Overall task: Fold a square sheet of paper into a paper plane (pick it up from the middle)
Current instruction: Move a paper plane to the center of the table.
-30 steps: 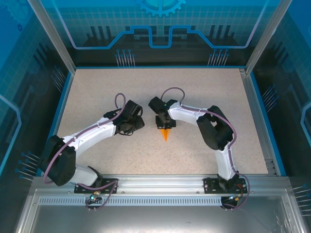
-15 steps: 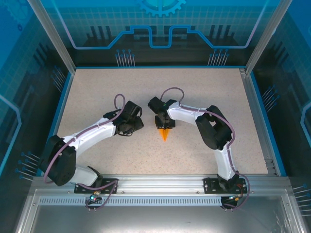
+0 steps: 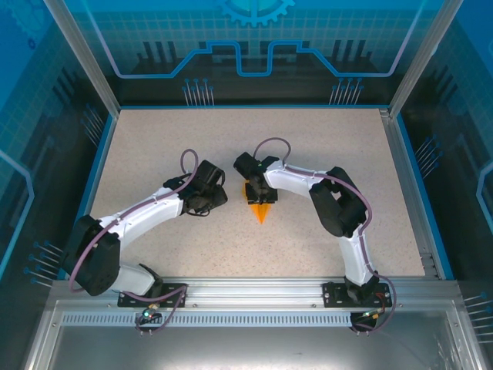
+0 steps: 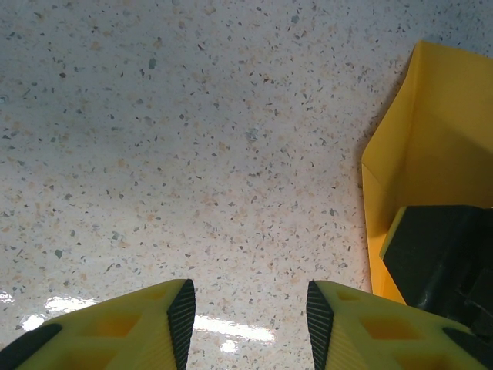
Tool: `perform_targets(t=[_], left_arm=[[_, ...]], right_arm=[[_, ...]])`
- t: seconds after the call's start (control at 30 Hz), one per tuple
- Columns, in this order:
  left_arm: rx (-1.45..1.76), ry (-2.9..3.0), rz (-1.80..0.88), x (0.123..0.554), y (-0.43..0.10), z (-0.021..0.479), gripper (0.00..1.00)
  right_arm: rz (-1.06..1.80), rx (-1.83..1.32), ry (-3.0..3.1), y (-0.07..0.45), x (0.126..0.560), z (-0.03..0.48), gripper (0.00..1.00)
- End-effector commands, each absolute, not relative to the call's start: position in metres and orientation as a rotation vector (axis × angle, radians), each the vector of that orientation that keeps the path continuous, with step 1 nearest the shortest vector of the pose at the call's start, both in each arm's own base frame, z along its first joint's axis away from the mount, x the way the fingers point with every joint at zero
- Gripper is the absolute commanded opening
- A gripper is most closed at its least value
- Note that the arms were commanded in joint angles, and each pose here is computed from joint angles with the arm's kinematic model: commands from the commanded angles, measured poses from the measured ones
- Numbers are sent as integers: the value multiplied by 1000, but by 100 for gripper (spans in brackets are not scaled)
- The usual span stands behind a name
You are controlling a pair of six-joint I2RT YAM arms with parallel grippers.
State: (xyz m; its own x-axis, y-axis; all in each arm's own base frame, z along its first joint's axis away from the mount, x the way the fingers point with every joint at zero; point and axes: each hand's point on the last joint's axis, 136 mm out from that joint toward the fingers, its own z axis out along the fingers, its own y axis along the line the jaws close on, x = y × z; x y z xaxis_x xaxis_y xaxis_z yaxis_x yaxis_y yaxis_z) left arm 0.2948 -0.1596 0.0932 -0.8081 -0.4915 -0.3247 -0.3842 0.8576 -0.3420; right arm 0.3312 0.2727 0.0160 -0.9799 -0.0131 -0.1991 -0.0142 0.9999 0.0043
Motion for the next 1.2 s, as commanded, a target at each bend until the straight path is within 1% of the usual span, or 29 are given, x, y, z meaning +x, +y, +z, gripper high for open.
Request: perform_targets(t=[0.0,0.1,0.17,0.2,0.23,0.27,0.43,0.53,0.77,0.87,1.03,1.1,1.17], left_arm=[[-656,2605,-376,295,-156,99,46],[-655,2606,-380,295,-156,99,46],[-660,2605,-381,295,-156,99,46],[-661,2607,-381,294,-156,98,46],[-661,2608,-381,294,-156,97,46],[-661,2608,-381,294,-156,97,46],[-662,2612,-379,293,-156,96,46],[-660,2612,-377,293,-155,97,46],[-658,2613,-375,292,-155,97,46],[-659,2611,-377,292,-155,98,46],[-655,2606,-381,293,-155,100,46],[-655,2607,-380,292,-155,100,46],[-653,2605,-380,293,-155,101,46]], right_arm=[[-24,-52,2941,268,330,31,43],[-2,-57,2927,269,331,38,45],[-2,-61,2923,269,332,39,43],[-6,-56,2927,268,332,38,41],[-5,-55,2930,269,331,37,35],[-8,-54,2932,268,331,36,32],[-35,-48,2967,268,328,21,28],[-37,-45,2982,269,326,15,22],[-36,-44,2978,267,328,16,21],[-73,-37,3014,264,322,0,23],[-121,-6,3087,257,305,-32,21],[-129,-9,3082,257,304,-30,20],[-123,-16,3051,257,310,-15,22]])
